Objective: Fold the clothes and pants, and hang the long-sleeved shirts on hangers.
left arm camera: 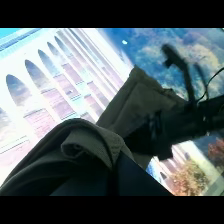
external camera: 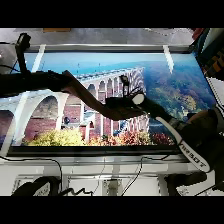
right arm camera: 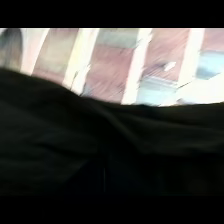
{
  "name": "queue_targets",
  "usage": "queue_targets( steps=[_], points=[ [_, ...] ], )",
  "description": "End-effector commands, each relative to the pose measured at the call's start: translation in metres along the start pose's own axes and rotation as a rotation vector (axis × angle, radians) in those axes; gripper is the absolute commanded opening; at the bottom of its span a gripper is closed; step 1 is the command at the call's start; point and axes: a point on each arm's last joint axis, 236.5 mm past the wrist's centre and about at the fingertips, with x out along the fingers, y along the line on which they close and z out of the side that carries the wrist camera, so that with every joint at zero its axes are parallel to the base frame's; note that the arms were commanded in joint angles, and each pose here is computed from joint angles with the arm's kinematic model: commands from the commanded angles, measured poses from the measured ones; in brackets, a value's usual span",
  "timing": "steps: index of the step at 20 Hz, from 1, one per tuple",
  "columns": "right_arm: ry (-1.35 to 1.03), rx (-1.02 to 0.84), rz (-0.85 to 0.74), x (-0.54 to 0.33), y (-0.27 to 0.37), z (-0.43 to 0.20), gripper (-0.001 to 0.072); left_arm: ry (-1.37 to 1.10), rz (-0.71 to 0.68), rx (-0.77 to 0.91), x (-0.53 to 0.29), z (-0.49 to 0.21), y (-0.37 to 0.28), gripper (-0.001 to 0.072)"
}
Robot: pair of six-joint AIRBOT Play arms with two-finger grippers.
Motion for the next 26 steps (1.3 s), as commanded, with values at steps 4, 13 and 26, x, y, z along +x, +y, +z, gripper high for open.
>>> queue_targets(
  steps=[4, 13, 26],
  points=[
    [0.200, -0.080, 0.112, 0.042, 0.072, -0.072, 0.0015, 0.076, 0.068, 0.032, 0.003, -0.019, 0.021, 0.0012],
    [0.031, 0.069, -0.041, -0.034, -0.051, 0.035, 0.0015, 0.079, -0.180, -0.127, 0.119, -0.033, -0.034, 0.0012],
    [-0.323, 0.053, -0.305, -0.253, -0.147, 0.142, 0.0016, -0.033, -0.276, -0.360, 0.319, -0.065, -0.163, 0.0700]
  ],
)
